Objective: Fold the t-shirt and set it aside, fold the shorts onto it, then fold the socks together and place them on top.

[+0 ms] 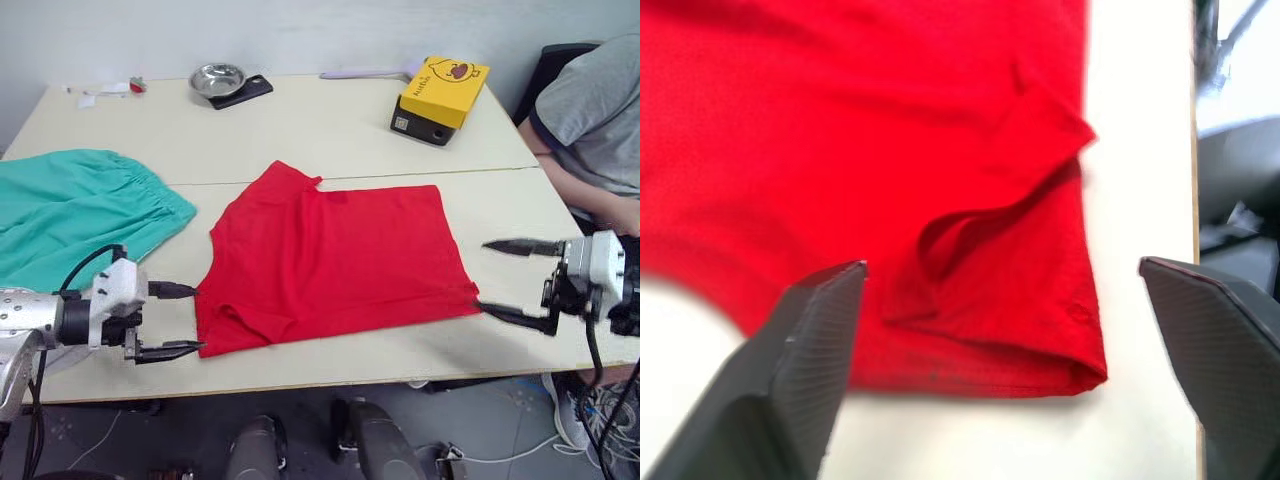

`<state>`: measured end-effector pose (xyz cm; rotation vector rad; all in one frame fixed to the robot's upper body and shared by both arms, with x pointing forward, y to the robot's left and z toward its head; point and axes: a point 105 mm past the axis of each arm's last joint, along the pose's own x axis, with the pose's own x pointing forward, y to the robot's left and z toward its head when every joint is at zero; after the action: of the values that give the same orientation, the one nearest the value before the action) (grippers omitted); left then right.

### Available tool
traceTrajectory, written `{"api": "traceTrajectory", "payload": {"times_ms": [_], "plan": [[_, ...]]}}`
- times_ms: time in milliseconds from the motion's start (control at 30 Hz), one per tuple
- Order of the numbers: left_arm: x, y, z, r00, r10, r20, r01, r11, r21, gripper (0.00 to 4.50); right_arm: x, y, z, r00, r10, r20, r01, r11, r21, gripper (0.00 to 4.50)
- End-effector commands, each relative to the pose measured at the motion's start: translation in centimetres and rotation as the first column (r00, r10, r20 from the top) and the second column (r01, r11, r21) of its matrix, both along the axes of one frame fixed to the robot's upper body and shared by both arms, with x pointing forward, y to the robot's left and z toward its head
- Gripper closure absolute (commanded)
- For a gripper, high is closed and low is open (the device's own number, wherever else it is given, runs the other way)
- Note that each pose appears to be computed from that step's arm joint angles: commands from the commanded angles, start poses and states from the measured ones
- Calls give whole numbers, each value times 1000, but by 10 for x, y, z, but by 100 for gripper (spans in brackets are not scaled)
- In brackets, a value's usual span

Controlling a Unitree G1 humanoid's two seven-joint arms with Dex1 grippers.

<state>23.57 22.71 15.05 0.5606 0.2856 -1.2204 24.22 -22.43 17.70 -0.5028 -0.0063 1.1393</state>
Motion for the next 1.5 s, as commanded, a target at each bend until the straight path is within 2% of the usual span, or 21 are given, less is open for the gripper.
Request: {"api": "traceTrajectory", "payload": {"times_ms": [33,200,400,567,700,833,1067,1500], "plan": [[1,-23,-9,991,-118,70,114,992,51,6,-13,10,-2,996,65,55,-64,998,-15,0],[12,-47,-27,984,-167,66,164,985,53,6,-14,10,-17,997,43,66,-43,999,-15,0],[22,-78,-35,980,-187,65,188,982,-9,6,-13,11,-24,998,17,68,-17,1000,-4,0],[28,-83,-37,983,-170,65,172,985,-33,6,-15,11,-28,999,-1,47,0,1000,3,0],[31,-82,-36,986,-158,59,161,986,-47,96,-18,11,-31,999,-3,38,3,1000,2,0],[33,-85,-31,986,-158,44,161,983,-82,222,-19,11,-32,999,-5,34,5,1000,6,0],[44,-85,-21,997,-79,3,79,982,-171,447,-21,12,-32,999,-10,32,9,1000,22,0],[70,-77,-21,997,9,-72,-23,981,-195,447,-25,12,-46,999,-13,-38,13,1000,15,0]]}}
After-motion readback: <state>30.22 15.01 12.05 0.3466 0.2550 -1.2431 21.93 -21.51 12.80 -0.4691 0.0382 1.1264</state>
